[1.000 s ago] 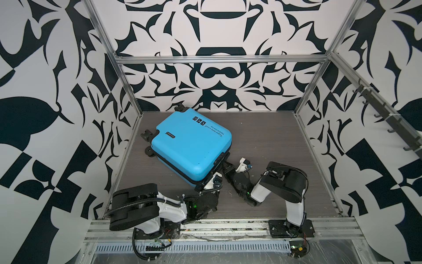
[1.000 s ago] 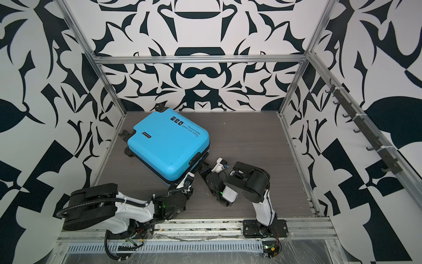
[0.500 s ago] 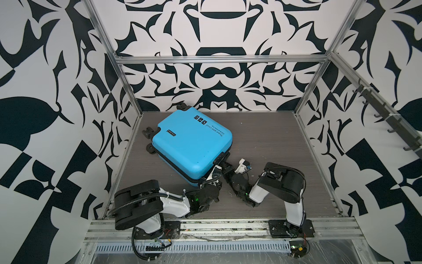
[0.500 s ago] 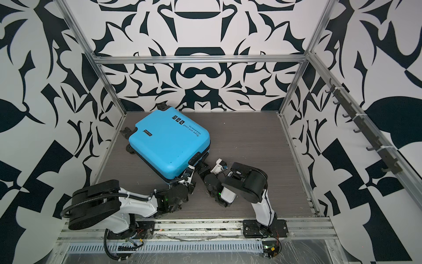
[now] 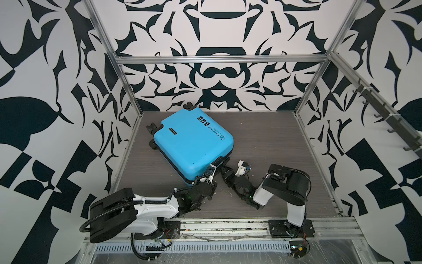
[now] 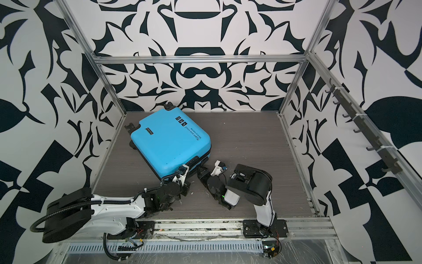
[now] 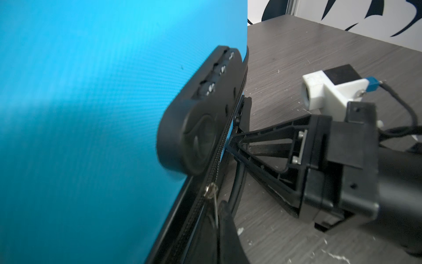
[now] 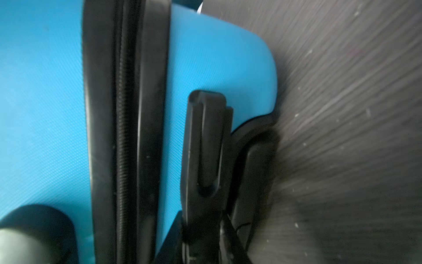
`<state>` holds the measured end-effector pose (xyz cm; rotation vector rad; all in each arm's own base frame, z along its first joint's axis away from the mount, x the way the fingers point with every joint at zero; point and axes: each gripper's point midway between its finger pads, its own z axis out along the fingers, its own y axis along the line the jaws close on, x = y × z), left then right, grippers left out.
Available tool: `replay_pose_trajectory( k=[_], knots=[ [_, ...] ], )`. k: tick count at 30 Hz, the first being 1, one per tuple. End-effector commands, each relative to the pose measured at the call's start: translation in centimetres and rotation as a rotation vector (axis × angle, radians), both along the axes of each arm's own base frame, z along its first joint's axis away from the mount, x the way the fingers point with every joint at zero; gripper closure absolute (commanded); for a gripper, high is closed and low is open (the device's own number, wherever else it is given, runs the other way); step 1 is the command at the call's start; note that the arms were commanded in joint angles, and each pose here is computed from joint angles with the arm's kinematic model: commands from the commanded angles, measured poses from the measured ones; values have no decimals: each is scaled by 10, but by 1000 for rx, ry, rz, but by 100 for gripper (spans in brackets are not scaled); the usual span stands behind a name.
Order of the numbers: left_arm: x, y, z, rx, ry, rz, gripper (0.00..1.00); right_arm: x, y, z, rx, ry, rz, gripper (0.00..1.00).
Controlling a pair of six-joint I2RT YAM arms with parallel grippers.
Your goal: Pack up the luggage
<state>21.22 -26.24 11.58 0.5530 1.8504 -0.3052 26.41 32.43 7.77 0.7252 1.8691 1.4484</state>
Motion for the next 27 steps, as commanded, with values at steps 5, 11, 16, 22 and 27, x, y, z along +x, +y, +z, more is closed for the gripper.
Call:
replay_pose_trajectory(
  k=[5, 11, 16, 22, 27],
  knots=[
    [-5, -16, 66, -249, -75, -80, 100, -40, 28, 10, -15, -36, 254, 52],
    [-3, 0, 61, -237, -62, -48, 100, -28, 13, 10, -17, -31, 225, 45],
    [-2, 14, 58, -238, -60, -17, 100, -21, -12, 19, -41, -70, 202, 42],
    [-2, 30, 53, -229, -54, 13, 100, -10, -31, 22, -34, -66, 207, 40],
    [-3, 37, 52, -228, -51, 25, 100, -2, -13, 28, -2, -75, 237, 42]
  ],
)
